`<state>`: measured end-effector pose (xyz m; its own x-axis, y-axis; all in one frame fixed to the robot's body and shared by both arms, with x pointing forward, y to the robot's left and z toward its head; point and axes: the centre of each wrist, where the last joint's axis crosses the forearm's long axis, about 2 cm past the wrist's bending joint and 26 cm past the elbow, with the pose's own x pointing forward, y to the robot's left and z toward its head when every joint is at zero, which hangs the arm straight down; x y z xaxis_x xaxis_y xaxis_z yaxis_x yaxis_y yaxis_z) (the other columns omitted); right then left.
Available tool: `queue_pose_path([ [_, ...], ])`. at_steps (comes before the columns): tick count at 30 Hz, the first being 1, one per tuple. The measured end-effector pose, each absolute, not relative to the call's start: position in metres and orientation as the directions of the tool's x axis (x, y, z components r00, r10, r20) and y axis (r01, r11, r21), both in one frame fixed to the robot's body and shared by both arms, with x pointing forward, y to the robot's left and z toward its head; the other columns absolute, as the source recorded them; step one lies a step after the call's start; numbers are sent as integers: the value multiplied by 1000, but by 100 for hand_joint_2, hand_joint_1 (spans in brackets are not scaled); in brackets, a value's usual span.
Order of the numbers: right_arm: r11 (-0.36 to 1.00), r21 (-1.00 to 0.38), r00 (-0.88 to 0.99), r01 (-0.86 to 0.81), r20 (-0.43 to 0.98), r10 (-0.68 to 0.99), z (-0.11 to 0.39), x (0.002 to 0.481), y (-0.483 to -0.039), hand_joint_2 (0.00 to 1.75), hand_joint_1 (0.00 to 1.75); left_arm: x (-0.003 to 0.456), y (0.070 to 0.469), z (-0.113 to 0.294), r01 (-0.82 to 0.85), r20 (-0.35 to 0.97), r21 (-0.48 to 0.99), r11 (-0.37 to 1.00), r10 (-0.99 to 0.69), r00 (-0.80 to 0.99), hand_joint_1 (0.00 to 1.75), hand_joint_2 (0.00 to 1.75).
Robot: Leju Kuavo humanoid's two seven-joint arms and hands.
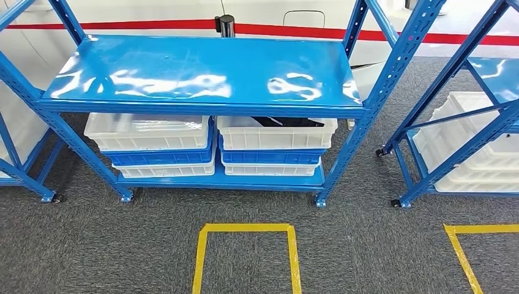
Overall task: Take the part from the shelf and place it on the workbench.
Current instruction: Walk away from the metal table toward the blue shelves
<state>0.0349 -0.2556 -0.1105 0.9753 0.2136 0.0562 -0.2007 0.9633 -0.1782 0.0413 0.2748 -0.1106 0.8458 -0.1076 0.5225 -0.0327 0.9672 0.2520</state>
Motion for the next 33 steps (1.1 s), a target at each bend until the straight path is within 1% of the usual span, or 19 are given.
queue_pose_path([
  [22,962,-179,973,-207,61,221,-110,38,-254,0,0,42,275,-110,-37,517,258,965,-106,849,0,0],
  [28,957,-185,970,-223,60,237,-110,39,-255,0,0,42,274,-110,-51,497,264,963,-90,863,0,0],
  [32,954,-195,969,-228,53,243,-110,38,-255,0,0,42,272,-110,-59,484,263,963,-79,872,0,175],
  [33,953,-199,968,-229,54,244,-110,39,-256,44,0,42,271,-110,-60,483,261,963,-76,872,0,175],
])
